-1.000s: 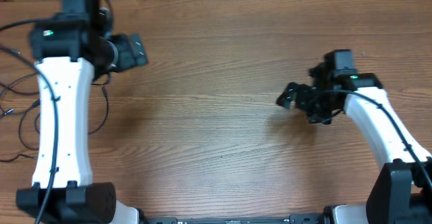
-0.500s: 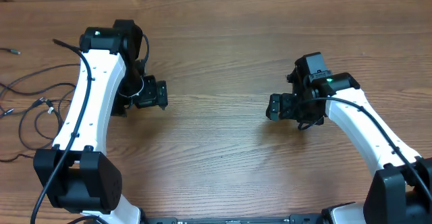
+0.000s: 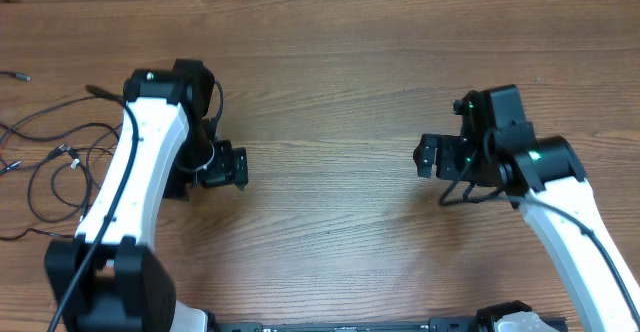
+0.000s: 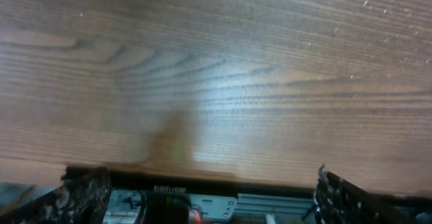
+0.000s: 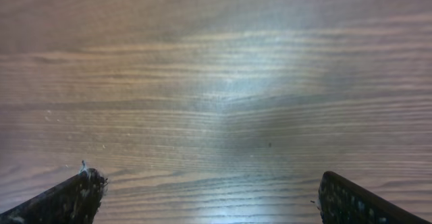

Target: Untangle cables

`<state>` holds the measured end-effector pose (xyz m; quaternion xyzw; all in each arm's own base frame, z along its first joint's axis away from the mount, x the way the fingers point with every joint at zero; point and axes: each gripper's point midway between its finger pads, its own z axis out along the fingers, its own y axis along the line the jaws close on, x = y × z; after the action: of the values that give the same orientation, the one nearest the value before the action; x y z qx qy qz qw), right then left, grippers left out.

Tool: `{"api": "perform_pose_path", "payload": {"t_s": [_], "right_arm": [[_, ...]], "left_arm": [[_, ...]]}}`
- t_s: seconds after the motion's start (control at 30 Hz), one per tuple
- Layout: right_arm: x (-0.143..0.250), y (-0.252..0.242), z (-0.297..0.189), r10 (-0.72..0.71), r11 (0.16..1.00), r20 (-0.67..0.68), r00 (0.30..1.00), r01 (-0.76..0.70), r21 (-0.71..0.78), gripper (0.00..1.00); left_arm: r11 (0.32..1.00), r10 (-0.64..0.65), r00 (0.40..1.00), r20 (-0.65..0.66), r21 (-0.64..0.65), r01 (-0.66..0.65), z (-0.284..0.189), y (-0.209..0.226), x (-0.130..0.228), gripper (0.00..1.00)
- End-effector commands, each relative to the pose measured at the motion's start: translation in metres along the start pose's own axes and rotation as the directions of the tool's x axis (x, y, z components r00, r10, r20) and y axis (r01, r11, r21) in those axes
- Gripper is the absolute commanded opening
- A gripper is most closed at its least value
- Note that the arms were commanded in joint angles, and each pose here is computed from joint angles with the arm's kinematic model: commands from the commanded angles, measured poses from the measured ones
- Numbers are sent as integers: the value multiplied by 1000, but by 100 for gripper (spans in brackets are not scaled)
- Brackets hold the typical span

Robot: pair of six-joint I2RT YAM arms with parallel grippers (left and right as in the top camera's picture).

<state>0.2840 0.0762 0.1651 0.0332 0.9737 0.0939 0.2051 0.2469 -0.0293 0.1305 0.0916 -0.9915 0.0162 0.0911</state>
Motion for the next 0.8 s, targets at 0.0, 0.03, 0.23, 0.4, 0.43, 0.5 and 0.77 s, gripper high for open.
{"api": "perform_pose_path", "payload": {"t_s": [0.0,0.03,0.23,0.4,0.43,0.5,0.77], "right_arm": [[3,-9,-11,10,1000,78,997,-11,21,100],[4,-9,-13,8,1000,104,995,-10,13,100],[14,-10,-36,4,999,297,955,11,-48,100],[27,-15,-67,9,997,440,898,27,-76,100],[28,-17,-72,11,997,461,887,24,-70,100],[29,-25,-83,14,999,504,863,9,-43,100],[30,-28,-87,15,1000,519,855,0,-28,100]], "left_arm": [[999,14,995,100,35,-18,-4,1,14,97],[999,14,990,144,46,-21,-4,1,16,98],[992,1,893,450,110,-56,-22,3,22,86],[982,-38,697,716,155,-105,-55,9,35,100],[982,-48,652,757,155,-108,-62,12,39,99],[979,-62,583,810,163,-122,-75,15,48,99],[973,-83,487,869,177,-149,-95,17,62,99]]}}
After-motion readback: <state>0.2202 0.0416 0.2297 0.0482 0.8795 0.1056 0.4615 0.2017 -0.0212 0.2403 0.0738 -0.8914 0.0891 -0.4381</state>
